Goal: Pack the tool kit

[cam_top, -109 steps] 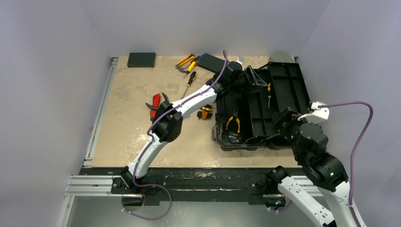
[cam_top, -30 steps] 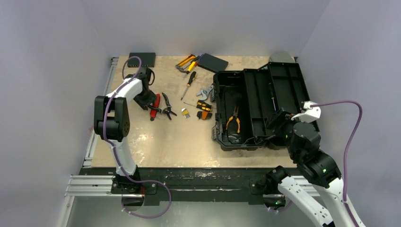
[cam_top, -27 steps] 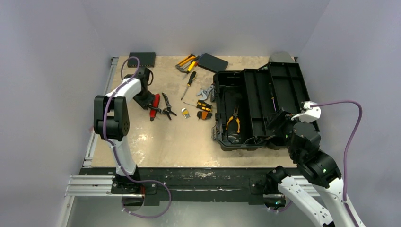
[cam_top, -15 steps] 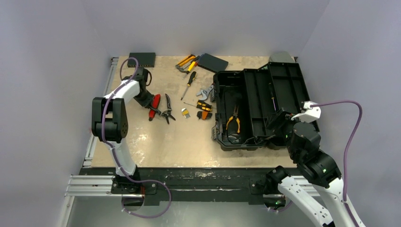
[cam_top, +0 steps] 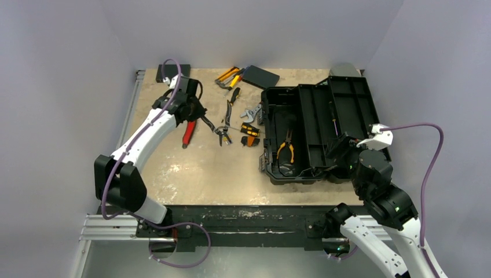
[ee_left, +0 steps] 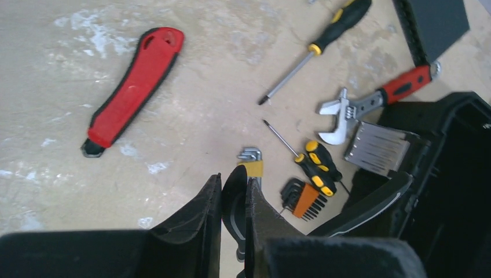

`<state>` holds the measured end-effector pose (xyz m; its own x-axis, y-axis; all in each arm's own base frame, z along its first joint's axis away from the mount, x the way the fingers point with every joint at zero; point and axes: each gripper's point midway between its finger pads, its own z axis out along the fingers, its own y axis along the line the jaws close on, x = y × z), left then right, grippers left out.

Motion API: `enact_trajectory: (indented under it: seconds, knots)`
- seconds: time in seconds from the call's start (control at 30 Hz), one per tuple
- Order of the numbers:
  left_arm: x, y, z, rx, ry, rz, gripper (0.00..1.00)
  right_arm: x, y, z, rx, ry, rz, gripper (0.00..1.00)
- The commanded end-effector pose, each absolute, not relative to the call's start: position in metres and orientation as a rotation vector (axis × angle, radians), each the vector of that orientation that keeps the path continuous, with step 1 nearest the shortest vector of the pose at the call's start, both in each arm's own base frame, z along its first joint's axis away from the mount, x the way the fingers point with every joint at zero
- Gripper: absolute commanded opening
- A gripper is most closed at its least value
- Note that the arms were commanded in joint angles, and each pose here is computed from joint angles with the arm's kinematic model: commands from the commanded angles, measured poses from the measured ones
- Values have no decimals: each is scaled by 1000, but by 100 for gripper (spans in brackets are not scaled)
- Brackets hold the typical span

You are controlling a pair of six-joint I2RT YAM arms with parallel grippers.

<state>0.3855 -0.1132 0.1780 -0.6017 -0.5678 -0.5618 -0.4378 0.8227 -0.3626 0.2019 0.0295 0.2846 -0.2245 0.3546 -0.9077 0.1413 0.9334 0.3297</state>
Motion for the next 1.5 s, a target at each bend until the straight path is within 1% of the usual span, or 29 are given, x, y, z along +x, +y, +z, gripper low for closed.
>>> enact_trajectory:
  seconds: [0.0, 0.23, 0.43, 0.63, 0.93, 0.97, 1.0, 1.03, 1.23, 1.3, 1.47]
  knots:
    - [394, -155, 214, -583, 2263, -451, 0, 206, 32, 290, 379, 1778, 223, 67]
    - [388, -249, 250, -408, 2239, -785, 0, 210, 41, 285, 347, 1797, 246, 67]
    - [386, -323, 269, -257, 2250, -936, 0, 216, 64, 270, 220, 1882, 280, 67]
    - [399, -357, 264, -221, 2254, -933, 0, 216, 73, 265, 161, 1912, 308, 67]
    - [413, -390, 229, -254, 2335, -818, 1, 216, 71, 267, 165, 1897, 301, 67]
    - [412, -394, 228, -249, 2338, -817, 8, 216, 71, 267, 165, 1897, 298, 67]
    - [411, -395, 226, -249, 2344, -815, 21, 217, 70, 267, 165, 1898, 296, 67]
    - [410, -396, 226, -249, 2348, -814, 31, 217, 70, 267, 166, 1898, 292, 67]
    - [404, -391, 233, -212, 2351, -802, 70, 217, 69, 267, 176, 1897, 288, 67]
    - [402, -383, 240, -186, 2341, -771, 75, 217, 69, 266, 175, 1899, 288, 66]
    - [406, -330, 246, -223, 2305, -608, 77, 216, 68, 267, 175, 1898, 284, 66]
